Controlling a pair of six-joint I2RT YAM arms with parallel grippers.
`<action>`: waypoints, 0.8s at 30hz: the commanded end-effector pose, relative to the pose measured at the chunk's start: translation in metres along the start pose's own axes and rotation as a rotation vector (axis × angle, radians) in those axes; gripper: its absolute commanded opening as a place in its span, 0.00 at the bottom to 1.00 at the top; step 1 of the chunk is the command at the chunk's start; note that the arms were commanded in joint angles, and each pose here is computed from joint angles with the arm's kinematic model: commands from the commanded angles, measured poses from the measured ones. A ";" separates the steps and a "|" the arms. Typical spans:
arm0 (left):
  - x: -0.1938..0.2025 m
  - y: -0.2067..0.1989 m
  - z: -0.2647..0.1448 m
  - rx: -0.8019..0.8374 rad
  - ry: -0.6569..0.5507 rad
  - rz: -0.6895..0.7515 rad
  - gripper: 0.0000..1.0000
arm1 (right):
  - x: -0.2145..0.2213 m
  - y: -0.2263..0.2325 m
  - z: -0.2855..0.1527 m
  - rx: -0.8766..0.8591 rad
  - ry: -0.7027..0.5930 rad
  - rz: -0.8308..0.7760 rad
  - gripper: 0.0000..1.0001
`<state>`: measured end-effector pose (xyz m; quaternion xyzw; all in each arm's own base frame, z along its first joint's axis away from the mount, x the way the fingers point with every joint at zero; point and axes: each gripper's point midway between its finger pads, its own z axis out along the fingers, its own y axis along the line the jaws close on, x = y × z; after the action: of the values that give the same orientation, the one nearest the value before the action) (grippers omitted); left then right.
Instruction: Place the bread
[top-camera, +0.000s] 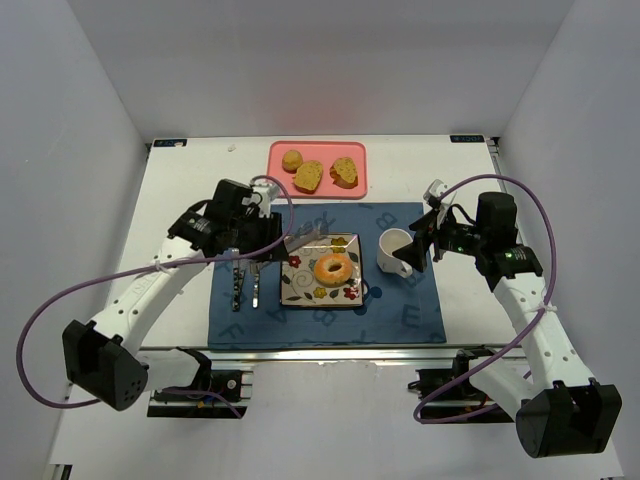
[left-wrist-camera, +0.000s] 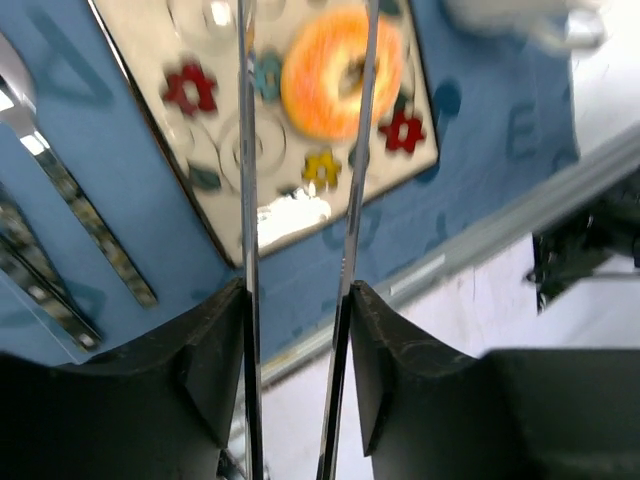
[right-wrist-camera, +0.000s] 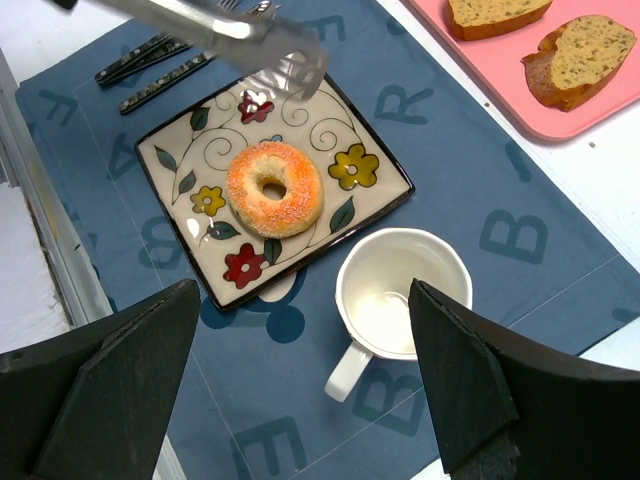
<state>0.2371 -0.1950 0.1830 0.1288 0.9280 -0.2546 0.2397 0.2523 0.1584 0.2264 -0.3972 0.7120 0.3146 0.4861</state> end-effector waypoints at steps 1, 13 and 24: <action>-0.052 -0.009 -0.015 -0.015 -0.179 0.054 0.52 | -0.005 0.003 -0.001 -0.014 -0.020 -0.006 0.89; -0.188 0.015 0.103 -0.125 -0.216 0.005 0.51 | 0.000 0.004 -0.002 -0.007 -0.017 -0.015 0.89; -0.255 0.035 0.146 -0.222 -0.318 0.059 0.55 | 0.008 0.003 -0.004 0.008 -0.015 0.002 0.89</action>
<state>0.5114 -0.2768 0.1456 0.0865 0.9194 -0.1612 0.3481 0.2462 0.1546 0.2123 -0.3898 0.7209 0.3155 0.4784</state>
